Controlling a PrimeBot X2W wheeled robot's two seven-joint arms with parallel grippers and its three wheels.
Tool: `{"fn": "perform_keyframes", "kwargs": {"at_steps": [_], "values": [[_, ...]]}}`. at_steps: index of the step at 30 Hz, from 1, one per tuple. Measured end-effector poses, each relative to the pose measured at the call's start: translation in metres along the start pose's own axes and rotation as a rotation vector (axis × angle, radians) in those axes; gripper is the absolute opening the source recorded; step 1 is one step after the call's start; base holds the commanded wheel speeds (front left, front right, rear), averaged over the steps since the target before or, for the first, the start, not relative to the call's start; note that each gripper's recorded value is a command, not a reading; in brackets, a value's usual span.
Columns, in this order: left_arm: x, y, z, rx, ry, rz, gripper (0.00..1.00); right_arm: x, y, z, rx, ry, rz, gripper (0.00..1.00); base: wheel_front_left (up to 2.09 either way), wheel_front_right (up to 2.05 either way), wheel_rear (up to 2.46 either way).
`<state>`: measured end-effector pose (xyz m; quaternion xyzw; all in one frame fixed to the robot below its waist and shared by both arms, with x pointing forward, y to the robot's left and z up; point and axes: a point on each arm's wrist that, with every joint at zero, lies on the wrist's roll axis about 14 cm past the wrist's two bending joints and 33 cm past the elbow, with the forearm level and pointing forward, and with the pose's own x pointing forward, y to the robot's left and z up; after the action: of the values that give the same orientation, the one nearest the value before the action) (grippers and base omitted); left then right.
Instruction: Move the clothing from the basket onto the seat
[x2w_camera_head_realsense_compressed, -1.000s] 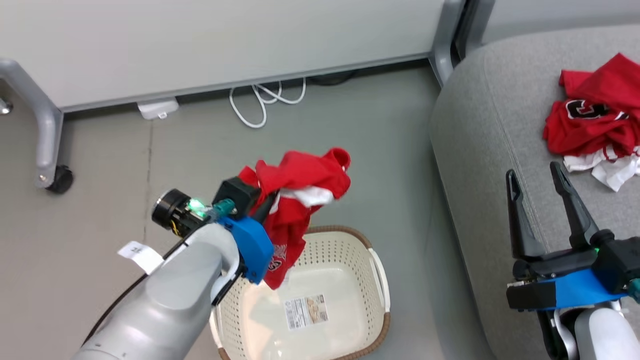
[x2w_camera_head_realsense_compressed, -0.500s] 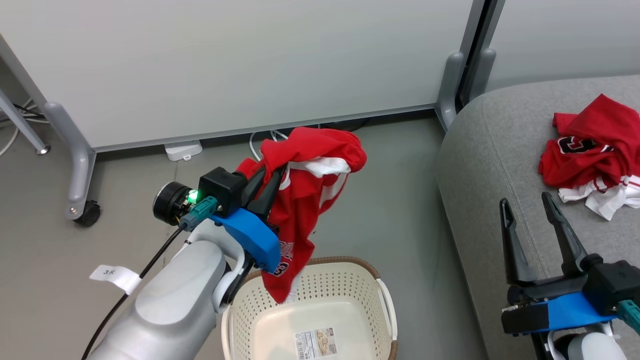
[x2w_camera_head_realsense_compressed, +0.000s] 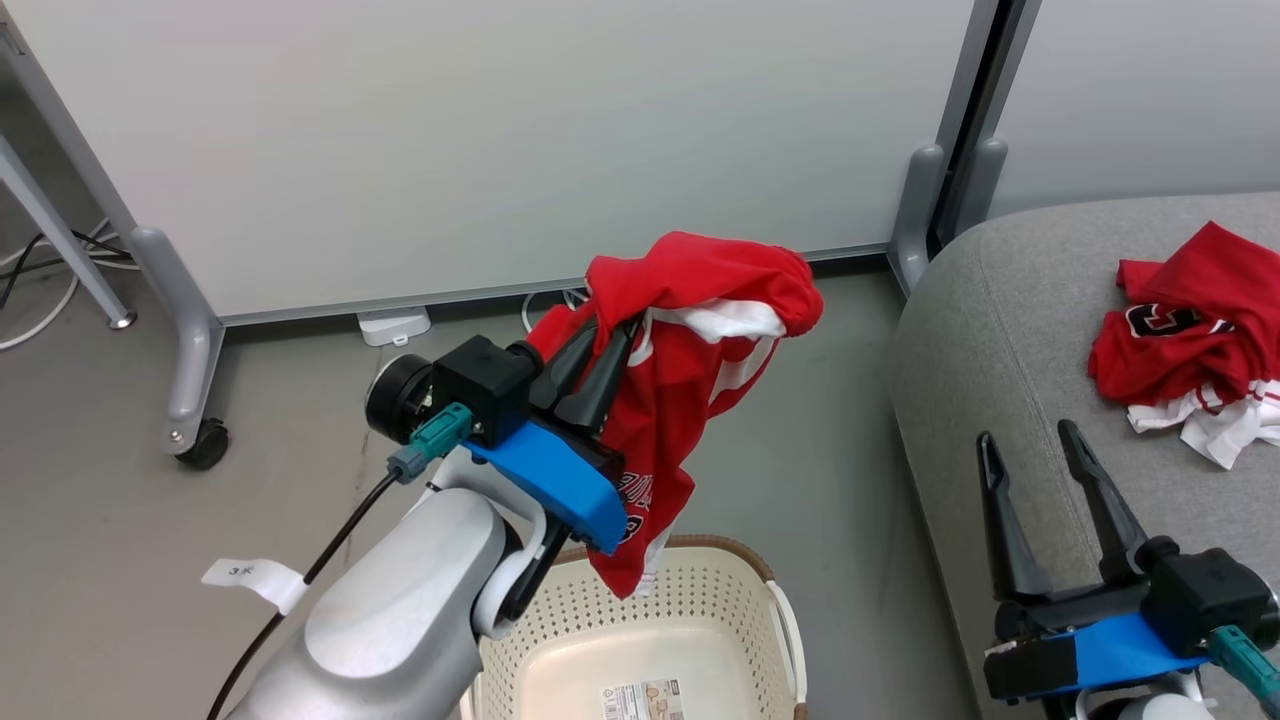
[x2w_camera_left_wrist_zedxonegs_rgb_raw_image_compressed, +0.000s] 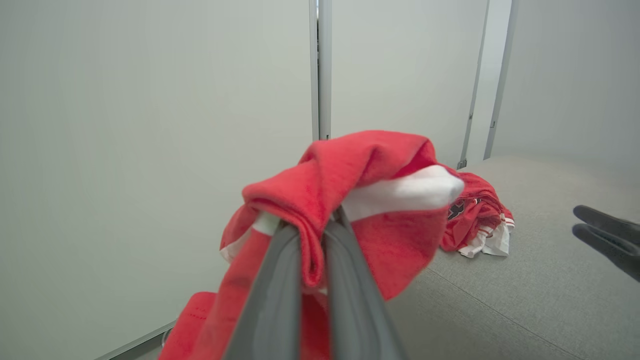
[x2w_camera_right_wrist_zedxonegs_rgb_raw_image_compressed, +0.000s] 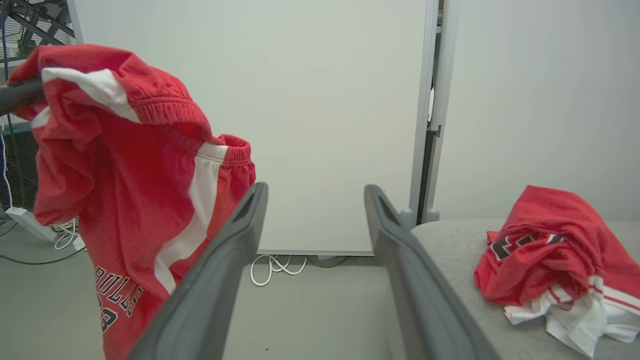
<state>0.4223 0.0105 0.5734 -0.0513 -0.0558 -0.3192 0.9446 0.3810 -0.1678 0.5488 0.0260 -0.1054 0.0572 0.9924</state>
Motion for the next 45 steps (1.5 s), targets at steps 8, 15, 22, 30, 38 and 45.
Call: {"fn": "perform_keyframes", "kwargs": {"at_steps": [8, 15, 22, 30, 38, 45], "values": [[-0.002, -0.015, 0.016, -0.02, -0.038, -0.011, 0.0, -0.001, 0.014, -0.002, 0.023, 0.005, 0.032, 1.0, 0.0, 0.0, 0.0], [-0.005, -0.018, 0.02, -0.013, -0.043, -0.015, 0.0, -0.001, 0.022, -0.003, 0.039, 0.01, 0.054, 1.0, 0.0, 0.0, 0.0], [-0.007, -0.019, 0.023, -0.008, -0.047, -0.016, 0.0, -0.001, 0.048, -0.007, 0.072, 0.021, 0.125, 1.0, 0.0, 0.0, 0.0], [-0.008, -0.02, 0.02, -0.003, -0.038, -0.017, 0.0, 0.006, 0.106, 0.002, 0.128, 0.0, 0.293, 1.0, 0.0, 0.0, 0.0], [-0.006, -0.018, 0.019, -0.002, -0.035, -0.014, 0.0, 0.018, 0.149, 0.012, 0.194, -0.022, 0.424, 1.0, 0.0, 0.0, 0.0], [-0.003, -0.021, 0.018, -0.001, -0.039, -0.025, 0.0, 0.029, 0.164, -0.001, 0.211, 0.024, 0.468, 1.0, 0.0, 0.0, 0.0]]}}
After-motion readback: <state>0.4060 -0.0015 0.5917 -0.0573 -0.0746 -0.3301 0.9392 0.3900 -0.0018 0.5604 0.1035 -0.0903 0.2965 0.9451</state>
